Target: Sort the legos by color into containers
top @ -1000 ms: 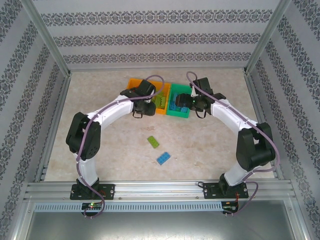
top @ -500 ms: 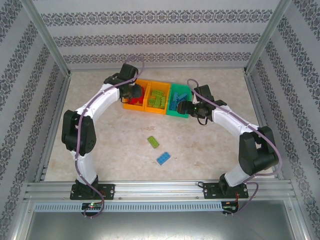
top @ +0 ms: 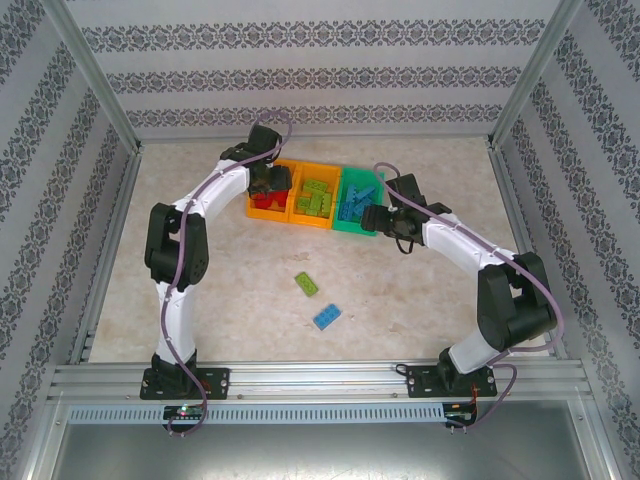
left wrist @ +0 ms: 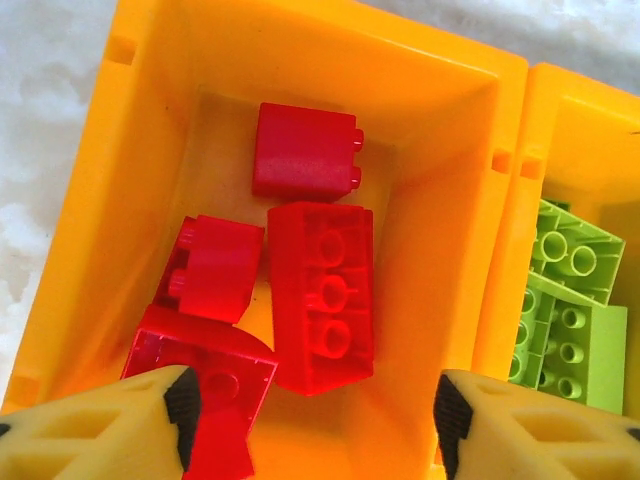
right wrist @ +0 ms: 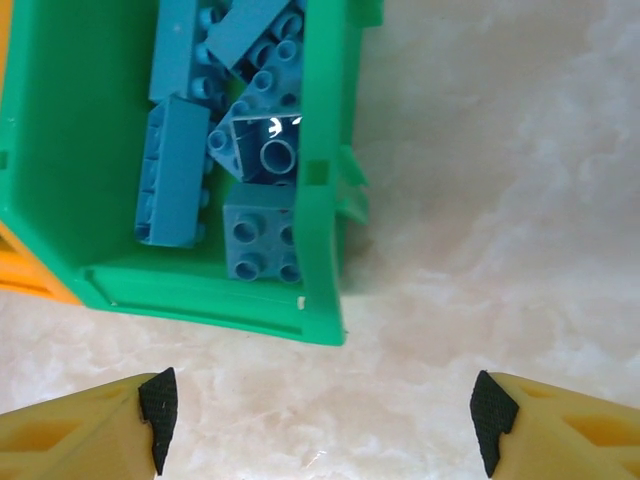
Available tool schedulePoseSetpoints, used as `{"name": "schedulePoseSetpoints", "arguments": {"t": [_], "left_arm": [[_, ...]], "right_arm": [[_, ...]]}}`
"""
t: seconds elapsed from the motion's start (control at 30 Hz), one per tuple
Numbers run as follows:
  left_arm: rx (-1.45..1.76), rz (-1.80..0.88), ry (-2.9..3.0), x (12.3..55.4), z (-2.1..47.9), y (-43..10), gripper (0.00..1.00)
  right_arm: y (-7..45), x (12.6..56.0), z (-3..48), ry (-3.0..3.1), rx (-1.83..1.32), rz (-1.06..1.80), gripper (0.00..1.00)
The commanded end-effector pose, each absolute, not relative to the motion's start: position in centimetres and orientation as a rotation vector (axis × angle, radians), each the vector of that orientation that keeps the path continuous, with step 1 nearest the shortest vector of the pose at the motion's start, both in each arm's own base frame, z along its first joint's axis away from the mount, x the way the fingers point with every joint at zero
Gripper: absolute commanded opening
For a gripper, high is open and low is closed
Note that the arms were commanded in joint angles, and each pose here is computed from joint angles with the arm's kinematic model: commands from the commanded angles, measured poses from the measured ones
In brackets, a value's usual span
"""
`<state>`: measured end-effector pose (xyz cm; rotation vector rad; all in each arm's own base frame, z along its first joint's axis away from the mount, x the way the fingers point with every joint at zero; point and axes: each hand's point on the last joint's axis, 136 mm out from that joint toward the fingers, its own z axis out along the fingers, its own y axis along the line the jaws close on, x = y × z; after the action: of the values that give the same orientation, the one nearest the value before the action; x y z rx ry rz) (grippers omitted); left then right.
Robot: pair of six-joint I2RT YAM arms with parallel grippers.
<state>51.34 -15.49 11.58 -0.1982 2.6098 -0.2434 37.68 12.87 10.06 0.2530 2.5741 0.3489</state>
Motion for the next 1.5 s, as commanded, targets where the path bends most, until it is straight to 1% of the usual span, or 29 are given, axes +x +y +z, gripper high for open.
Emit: {"name": "schedulePoseSetpoints", "arguments": {"t": [0.0,0.03,0.13,0.23,0.37,0.53,0.6,0.8,0.97,1.03,1.2,1.33,1.47], "left_arm": [[-0.233,-0.271,2.604,51.3,13.1,-15.2,0.7],[-0.234,-0.276,2.598,51.1,13.4,-15.2,0.72],[-0.235,-0.292,2.566,50.1,14.6,-15.0,0.83],[-0.237,-0.288,2.535,48.8,16.0,-14.3,1.0],[-0.229,-0.265,2.514,46.9,17.0,-13.4,1.0],[-0.231,-0.198,2.514,44.9,17.1,-12.0,1.0],[-0.24,-0.182,2.513,44.3,17.0,-11.5,1.0],[-0.261,-0.138,2.517,42.9,16.5,-10.4,1.0],[-0.27,-0.164,2.547,42.1,15.8,-10.4,1.0],[-0.288,-0.201,2.576,41.6,15.0,-10.8,1.0],[-0.432,-0.404,2.644,40.3,12.1,-13.0,1.0],[-0.569,-0.615,2.622,40.0,10.8,-15.1,1.0],[-0.632,-0.711,2.616,39.5,10.5,-16.5,1.0]], "right_arm": [[11.7,38.5,9.2,2.581,0.298,0.279,0.77],[11.8,38.9,9.1,2.582,0.293,0.277,0.77],[12.1,40.4,9.1,2.56,0.289,0.277,0.77],[12.0,42.1,9.3,2.533,0.303,0.281,0.77],[12.1,44.4,9.5,2.512,0.317,0.317,0.73],[12.5,46.7,9.5,2.502,0.298,0.345,0.69],[12.6,47.6,8.9,2.519,0.29,0.352,0.64],[13.2,49.1,7.8,2.562,0.224,0.36,0.4],[13.3,48.5,7.2,2.593,0.141,0.347,0.18],[13.2,47.8,7.1,2.602,0.109,0.338,0.14],[13.1,46.1,6.4,2.629,0.027,0.333,0.1],[12.6,45.6,5.8,2.649,0.051,0.313,0.11],[12.7,45.9,5.9,2.64,0.066,0.324,0.11]]}}
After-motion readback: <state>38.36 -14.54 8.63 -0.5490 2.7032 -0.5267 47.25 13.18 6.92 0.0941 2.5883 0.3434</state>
